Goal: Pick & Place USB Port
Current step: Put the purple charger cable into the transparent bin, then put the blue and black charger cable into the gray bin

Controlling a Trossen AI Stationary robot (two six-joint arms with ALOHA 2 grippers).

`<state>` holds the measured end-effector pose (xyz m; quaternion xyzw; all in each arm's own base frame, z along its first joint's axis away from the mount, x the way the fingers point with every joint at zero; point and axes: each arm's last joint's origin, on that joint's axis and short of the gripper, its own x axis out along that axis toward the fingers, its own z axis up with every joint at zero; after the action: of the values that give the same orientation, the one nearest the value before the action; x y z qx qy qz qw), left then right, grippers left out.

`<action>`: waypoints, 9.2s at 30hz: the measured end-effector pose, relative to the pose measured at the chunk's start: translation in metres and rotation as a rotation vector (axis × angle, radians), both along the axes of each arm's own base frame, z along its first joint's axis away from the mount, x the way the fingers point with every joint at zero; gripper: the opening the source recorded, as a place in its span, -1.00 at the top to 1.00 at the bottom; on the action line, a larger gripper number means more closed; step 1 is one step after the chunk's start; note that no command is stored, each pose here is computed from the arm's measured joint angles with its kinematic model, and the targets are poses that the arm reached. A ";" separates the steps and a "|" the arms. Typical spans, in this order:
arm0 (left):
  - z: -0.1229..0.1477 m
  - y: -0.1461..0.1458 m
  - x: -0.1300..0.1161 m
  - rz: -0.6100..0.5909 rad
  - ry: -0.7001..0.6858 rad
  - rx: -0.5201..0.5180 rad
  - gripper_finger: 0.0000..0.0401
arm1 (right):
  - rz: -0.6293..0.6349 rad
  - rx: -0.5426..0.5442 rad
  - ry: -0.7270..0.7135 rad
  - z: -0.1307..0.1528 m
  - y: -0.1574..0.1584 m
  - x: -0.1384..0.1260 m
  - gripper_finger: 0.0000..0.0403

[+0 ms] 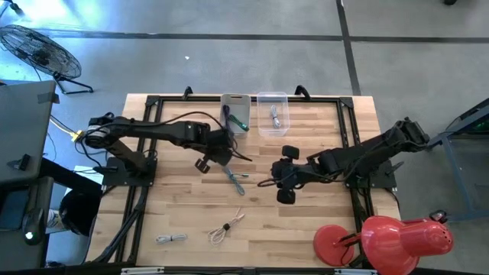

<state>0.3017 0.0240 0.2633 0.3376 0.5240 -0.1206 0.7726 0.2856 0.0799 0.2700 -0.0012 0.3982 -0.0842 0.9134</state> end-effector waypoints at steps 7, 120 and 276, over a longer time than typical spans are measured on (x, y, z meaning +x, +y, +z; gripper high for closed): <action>0.029 -0.020 0.009 -0.052 -0.100 -0.065 0.88 | 0.057 -0.072 -0.038 0.004 -0.005 0.005 0.28; 0.050 -0.064 0.034 -0.172 -0.578 -0.201 0.89 | 0.365 -0.391 -0.306 0.030 0.011 0.022 0.93; 0.022 -0.053 -0.066 0.464 0.247 0.394 0.37 | -0.014 0.150 0.021 0.000 -0.142 0.008 0.47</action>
<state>0.2353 -0.0286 0.2857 0.3348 0.6899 0.1223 0.6300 0.2935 -0.0618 0.2699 0.0692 0.4128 -0.0607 0.9062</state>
